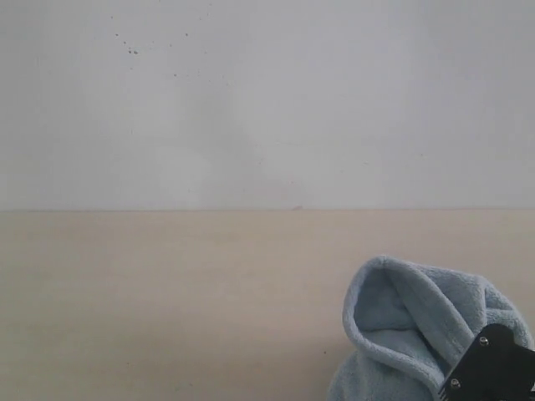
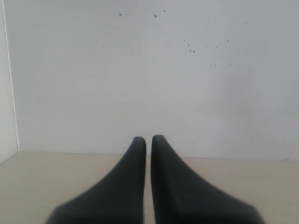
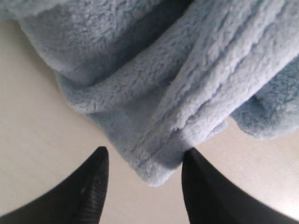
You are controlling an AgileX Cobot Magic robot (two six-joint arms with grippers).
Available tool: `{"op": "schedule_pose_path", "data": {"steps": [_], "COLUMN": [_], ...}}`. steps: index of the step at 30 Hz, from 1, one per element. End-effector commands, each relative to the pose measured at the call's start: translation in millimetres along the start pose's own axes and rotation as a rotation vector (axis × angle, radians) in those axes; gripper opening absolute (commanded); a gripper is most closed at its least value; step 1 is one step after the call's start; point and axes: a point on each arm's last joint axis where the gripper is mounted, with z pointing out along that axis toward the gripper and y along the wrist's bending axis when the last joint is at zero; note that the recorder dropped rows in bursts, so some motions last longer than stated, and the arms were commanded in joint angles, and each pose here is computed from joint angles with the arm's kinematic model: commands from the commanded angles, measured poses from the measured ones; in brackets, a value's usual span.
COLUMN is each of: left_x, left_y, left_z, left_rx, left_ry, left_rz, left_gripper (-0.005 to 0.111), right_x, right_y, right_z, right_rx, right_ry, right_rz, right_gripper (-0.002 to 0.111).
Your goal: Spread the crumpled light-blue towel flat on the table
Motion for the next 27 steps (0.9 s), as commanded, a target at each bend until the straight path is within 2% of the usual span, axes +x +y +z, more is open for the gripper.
{"op": "schedule_pose_path", "data": {"steps": [1,3,8,15,23,27], "left_x": [1,1,1,1,1,1], "left_y": [-0.1,-0.1,-0.1,-0.1,-0.1,-0.1], "left_z": [0,0,0,0,0,0], "left_rx": [0.002,0.002,0.002,0.002,0.002,0.002], "left_ry": [0.005,0.005,0.005,0.005,0.005,0.005], "left_rz": [0.002,0.002,0.002,0.002,0.002,0.002], "left_gripper": [0.004,0.004,0.004,0.004,0.004,0.004], "right_x": [-3,-4,-17,-55,-97,-115], "right_y": [2,3,-1,-18,-32,-38], "right_z": [12,19,18,-16,-56,-63], "right_rx": [-0.016,-0.026,-0.015,0.035,0.060,0.081], "right_ry": [0.024,0.045,0.001,-0.182,-0.383,-0.444], "right_rz": [-0.004,-0.010,-0.015,0.006,-0.122,-0.133], "right_gripper": [0.045,0.037,0.001,0.001,0.001,0.001]}}
